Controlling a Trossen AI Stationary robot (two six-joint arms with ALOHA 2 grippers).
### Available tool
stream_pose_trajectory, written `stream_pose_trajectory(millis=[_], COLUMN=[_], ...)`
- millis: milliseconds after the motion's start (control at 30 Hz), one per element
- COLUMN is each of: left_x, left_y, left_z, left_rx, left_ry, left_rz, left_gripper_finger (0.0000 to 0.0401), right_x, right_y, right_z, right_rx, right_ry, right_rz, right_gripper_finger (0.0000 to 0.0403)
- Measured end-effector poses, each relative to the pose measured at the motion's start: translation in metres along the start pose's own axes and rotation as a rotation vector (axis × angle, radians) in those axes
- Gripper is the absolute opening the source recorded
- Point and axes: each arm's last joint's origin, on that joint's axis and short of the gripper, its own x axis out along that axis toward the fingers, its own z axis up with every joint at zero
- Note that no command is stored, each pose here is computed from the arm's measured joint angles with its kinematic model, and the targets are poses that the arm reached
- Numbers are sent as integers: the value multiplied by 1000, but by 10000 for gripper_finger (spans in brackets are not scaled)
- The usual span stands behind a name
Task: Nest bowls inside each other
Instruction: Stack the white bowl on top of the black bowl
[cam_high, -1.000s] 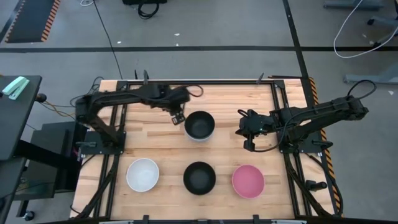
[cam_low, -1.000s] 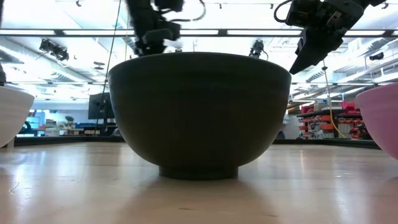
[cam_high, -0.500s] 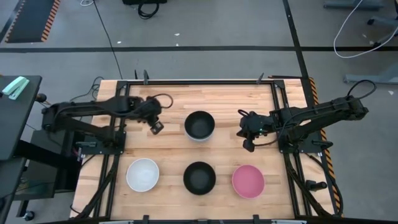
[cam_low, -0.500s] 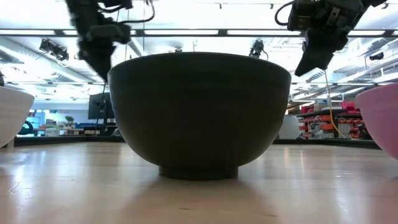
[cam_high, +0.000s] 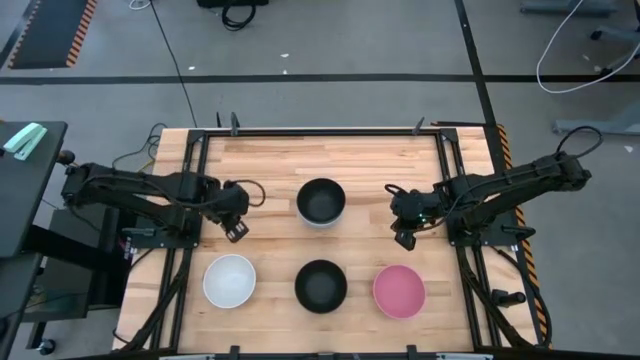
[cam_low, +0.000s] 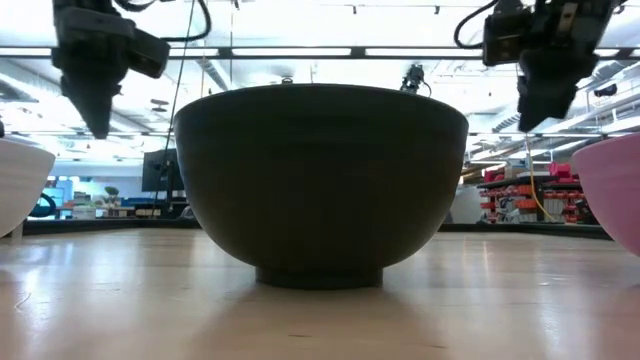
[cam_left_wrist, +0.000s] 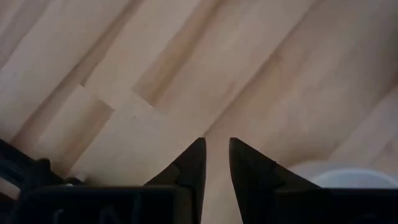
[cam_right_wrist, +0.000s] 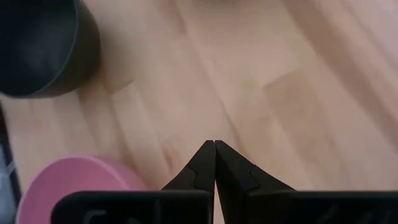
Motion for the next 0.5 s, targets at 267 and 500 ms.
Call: stream_pose_trajectory(millis=[267, 500], left_x=[-3, -7], left_y=[-21, -37], left_z=[-20, -45], left_rx=[-2, -39], left_ry=[11, 44], left_rz=[-47, -83], left_gripper_finger=[79, 75], right_x=[-3, -6], right_y=[24, 34], right_z=[-22, -34], right_rx=[-55, -13], right_ry=[1, -50], right_rz=[21, -1], right_gripper_finger=[14, 14])
